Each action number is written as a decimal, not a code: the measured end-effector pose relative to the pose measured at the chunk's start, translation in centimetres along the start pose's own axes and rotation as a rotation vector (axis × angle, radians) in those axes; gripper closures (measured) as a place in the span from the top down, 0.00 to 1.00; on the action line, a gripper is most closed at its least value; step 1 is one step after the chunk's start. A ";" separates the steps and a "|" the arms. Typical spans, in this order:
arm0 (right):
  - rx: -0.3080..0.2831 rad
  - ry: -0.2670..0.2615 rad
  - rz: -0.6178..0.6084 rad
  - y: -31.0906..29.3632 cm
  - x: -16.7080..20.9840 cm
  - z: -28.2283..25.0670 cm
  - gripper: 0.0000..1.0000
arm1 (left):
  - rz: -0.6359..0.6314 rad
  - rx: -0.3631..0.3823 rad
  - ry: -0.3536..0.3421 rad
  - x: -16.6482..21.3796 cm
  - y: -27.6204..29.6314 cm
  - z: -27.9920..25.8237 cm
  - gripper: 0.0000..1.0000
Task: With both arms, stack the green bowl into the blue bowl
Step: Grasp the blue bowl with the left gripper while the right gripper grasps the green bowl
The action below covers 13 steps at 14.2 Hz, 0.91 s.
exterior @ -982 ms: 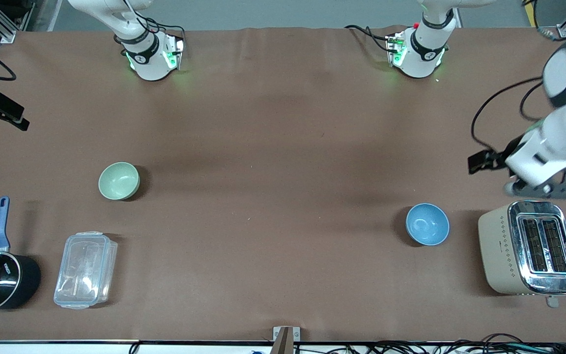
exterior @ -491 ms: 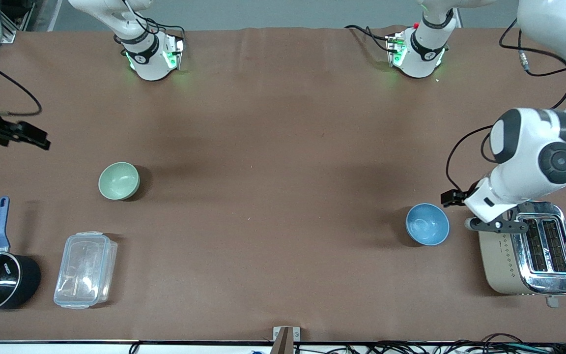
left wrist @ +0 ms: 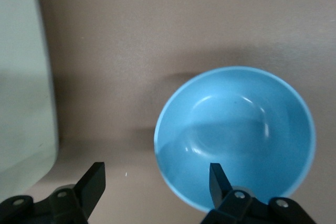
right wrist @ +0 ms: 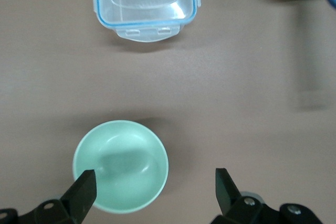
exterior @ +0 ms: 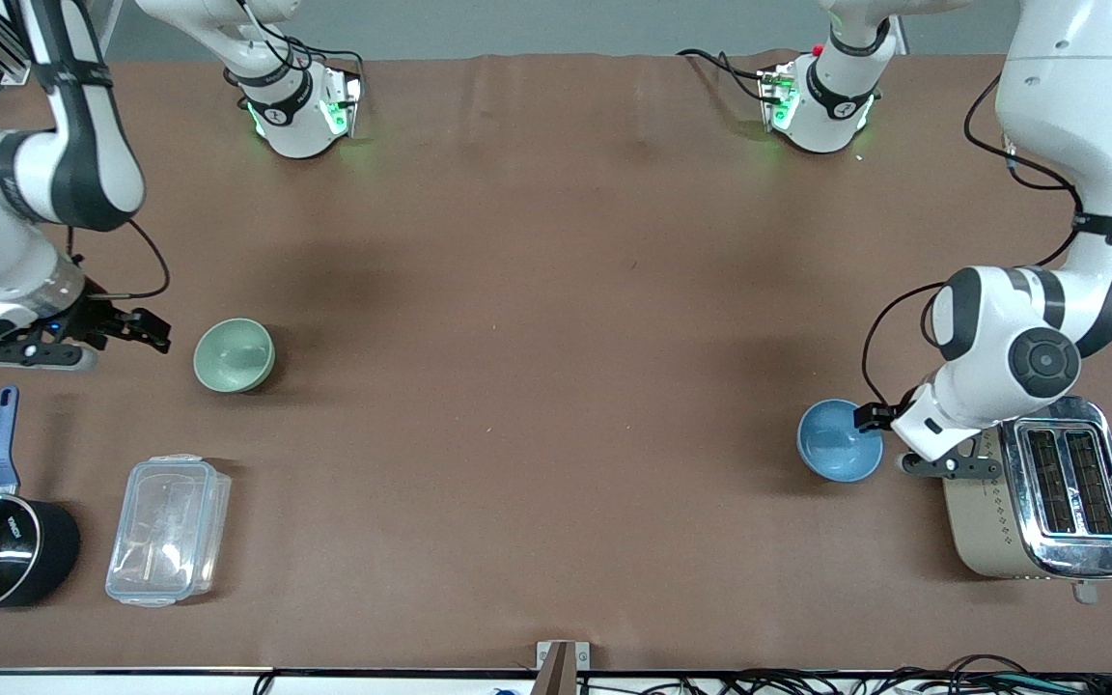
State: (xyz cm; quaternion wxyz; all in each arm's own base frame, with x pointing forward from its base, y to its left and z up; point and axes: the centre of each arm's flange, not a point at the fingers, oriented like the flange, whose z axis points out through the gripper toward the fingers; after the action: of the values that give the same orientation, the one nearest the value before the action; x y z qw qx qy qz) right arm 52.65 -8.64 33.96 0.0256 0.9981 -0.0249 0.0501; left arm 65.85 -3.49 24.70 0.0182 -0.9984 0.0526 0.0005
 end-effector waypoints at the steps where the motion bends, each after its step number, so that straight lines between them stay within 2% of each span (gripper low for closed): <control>1: -0.001 0.006 -0.001 0.0 -0.7 1.8 1.00 | -0.005 -0.002 -0.003 0.0 0.0 1.0 0.84; 5: -0.010 0.030 -0.007 -0.5 -3.4 9.6 1.00 | -0.036 -0.005 -0.017 -0.2 -0.4 2.8 0.43; 6: -0.013 0.044 -0.009 -0.6 -4.1 11.4 1.00 | -0.039 -0.005 -0.019 -0.2 -0.4 3.0 0.36; 7: -0.015 0.049 -0.009 -0.7 -4.8 12.8 1.00 | -0.042 -0.006 -0.017 -0.1 -0.4 3.1 0.23; 9: -0.018 0.045 -0.004 -0.4 -5.3 14.4 0.97 | -0.040 -0.010 0.002 0.4 0.1 2.4 0.05; 10: -0.019 0.045 -0.003 -0.3 -5.4 14.5 0.96 | -0.047 -0.015 0.017 0.8 0.8 1.6 0.05; 11: -0.019 0.047 -0.002 -0.2 -5.3 14.5 0.89 | -0.069 -0.029 0.035 1.3 2.2 0.7 0.05; 13: -0.019 0.047 0.000 -0.2 -5.3 14.4 0.65 | -0.093 -0.075 0.050 2.1 7.1 -1.3 0.05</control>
State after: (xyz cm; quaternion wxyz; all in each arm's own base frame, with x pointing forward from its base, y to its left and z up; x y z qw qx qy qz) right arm 48.82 -8.99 19.08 0.0356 0.9964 -0.0247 0.0733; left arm 67.20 -10.82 25.71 -0.0205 -0.9995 0.0065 -0.0235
